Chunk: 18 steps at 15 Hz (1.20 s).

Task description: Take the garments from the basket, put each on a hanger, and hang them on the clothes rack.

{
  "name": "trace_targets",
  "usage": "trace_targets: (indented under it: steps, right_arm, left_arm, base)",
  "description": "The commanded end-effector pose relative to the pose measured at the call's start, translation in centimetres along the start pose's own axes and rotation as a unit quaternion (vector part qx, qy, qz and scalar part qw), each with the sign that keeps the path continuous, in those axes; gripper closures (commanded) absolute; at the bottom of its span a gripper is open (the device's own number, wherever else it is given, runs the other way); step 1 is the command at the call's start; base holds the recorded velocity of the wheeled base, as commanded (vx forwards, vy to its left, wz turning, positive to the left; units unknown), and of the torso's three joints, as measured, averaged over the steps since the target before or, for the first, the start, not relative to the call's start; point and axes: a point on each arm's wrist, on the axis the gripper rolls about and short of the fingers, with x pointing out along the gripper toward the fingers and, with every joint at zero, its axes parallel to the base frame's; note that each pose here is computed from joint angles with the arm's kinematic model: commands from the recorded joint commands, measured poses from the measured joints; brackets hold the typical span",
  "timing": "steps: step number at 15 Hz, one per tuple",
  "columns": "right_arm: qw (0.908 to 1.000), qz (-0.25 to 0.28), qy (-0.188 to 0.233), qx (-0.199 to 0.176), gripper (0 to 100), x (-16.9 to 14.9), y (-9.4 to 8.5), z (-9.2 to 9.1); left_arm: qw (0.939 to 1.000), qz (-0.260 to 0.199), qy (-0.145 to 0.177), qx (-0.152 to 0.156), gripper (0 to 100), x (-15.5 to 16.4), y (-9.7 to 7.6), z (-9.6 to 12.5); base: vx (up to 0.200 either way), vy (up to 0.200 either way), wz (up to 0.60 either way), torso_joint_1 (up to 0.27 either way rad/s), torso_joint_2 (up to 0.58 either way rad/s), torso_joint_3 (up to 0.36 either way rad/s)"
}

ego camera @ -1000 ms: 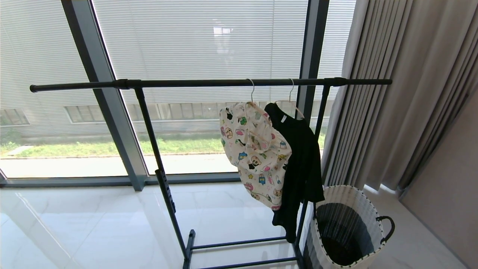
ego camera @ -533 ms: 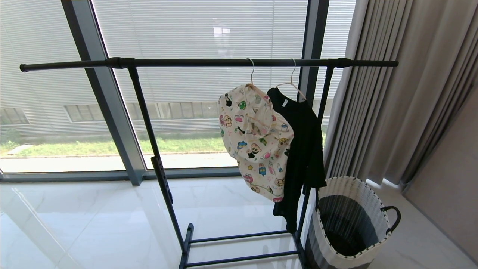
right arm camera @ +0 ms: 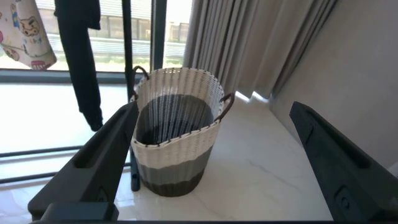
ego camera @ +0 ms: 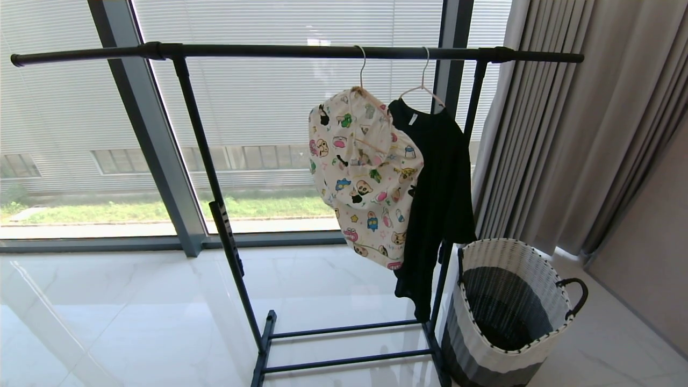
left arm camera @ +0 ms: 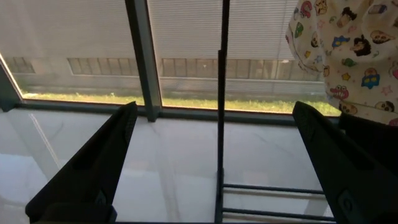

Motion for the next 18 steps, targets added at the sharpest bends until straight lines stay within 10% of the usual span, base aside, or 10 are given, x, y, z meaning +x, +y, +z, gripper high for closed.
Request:
trace_targets:
  steps: [1,5,7,10,18]
  right_arm:
    - [1.0000,0.001,0.002,0.000,0,0.03,0.01,-0.05]
    - [1.0000,0.003,0.001,0.000,0,0.03,0.02,-0.05]
    - [0.9997,0.024,-0.001,0.000,0,0.04,0.12,-0.06]
    - [0.9983,0.058,0.008,0.001,0,0.07,0.30,-0.41]
    - [0.9982,0.057,0.010,0.018,0,0.07,0.30,-0.43]
  left_arm:
    - [0.9995,-0.030,-0.003,-0.008,0,0.00,-0.13,0.01]
    - [0.9885,-0.113,0.007,-0.101,0,-0.05,-0.52,-0.11]
    - [0.9871,-0.122,0.007,-0.102,0,-0.06,-0.57,-0.12]
    - [0.9955,0.034,0.011,-0.088,0,0.01,0.13,-0.21]
    - [0.9959,-0.054,0.012,-0.071,0,0.00,-0.28,-0.25]
  base:
    - [0.000,0.000,0.00,-0.163,0.45,0.261]
    - [0.000,0.000,0.00,-0.044,0.12,0.070]
    - [0.000,0.000,0.00,0.000,0.00,0.000]
    - [0.000,0.000,0.00,0.000,0.00,0.000]
    - [0.000,0.000,0.00,0.000,0.00,0.000]
